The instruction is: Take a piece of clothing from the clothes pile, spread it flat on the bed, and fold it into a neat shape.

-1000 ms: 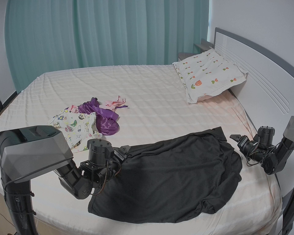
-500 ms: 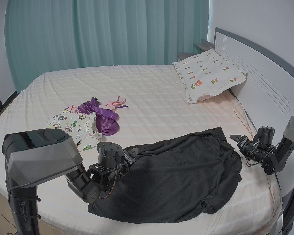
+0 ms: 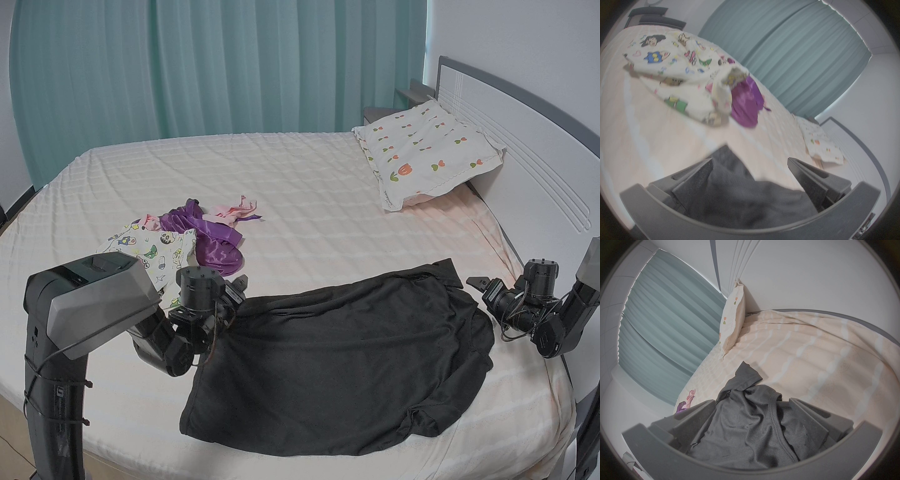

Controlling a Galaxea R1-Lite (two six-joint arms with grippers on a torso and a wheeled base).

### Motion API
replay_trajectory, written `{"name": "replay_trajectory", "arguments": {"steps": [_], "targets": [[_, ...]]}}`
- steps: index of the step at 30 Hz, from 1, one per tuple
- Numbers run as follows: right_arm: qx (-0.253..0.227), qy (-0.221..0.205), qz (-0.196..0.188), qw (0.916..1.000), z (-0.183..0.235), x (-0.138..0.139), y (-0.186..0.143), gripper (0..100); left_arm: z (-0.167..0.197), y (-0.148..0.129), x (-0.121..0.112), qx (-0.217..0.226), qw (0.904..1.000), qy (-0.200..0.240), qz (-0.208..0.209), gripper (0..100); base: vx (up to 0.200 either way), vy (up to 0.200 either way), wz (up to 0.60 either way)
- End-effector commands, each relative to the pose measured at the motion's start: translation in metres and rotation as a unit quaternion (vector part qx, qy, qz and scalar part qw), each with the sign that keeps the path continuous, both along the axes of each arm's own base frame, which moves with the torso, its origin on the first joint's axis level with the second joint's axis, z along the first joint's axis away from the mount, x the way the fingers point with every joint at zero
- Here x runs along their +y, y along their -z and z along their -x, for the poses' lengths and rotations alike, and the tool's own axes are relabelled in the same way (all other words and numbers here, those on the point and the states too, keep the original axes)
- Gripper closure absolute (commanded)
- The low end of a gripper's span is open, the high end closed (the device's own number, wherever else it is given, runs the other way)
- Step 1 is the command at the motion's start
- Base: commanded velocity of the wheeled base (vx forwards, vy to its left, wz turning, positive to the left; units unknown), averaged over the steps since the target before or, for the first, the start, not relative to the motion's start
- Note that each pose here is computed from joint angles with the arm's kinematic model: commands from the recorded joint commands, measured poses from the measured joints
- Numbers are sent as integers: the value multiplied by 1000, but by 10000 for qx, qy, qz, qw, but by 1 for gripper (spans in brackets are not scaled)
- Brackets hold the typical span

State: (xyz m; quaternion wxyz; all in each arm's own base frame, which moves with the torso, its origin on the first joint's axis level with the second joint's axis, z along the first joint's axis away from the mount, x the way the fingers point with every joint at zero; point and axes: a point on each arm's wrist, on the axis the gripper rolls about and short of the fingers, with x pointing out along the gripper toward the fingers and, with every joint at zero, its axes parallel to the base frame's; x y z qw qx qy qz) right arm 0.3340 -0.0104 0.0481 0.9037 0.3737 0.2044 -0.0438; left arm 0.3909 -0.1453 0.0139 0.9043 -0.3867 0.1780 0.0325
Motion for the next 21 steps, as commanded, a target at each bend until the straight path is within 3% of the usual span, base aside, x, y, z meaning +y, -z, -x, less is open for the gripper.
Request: {"name": "replay_trajectory", "arguments": {"steps": [1, 5, 9, 14, 21], "targets": [[20, -8, -1, 10000, 0, 1, 1, 0, -34, -13, 28, -454, 9981, -412, 57, 0, 0, 0, 0], [50, -8, -2, 10000, 0, 0, 3, 0, -72, -22, 45, -932, 9931, -693, 173, 0, 0, 0, 0], [43, -8, -2, 10000, 0, 0, 3, 0, -80, -21, 50, -816, 9936, -770, 138, 0, 0, 0, 0], [43, -8, -2, 10000, 0, 0, 3, 0, -65, -17, 50, -473, 9965, -689, 87, 0, 0, 0, 0], [43, -8, -2, 10000, 0, 1, 3, 0, -27, -48, 34, -372, 9987, -315, 114, 0, 0, 0, 0]]}}
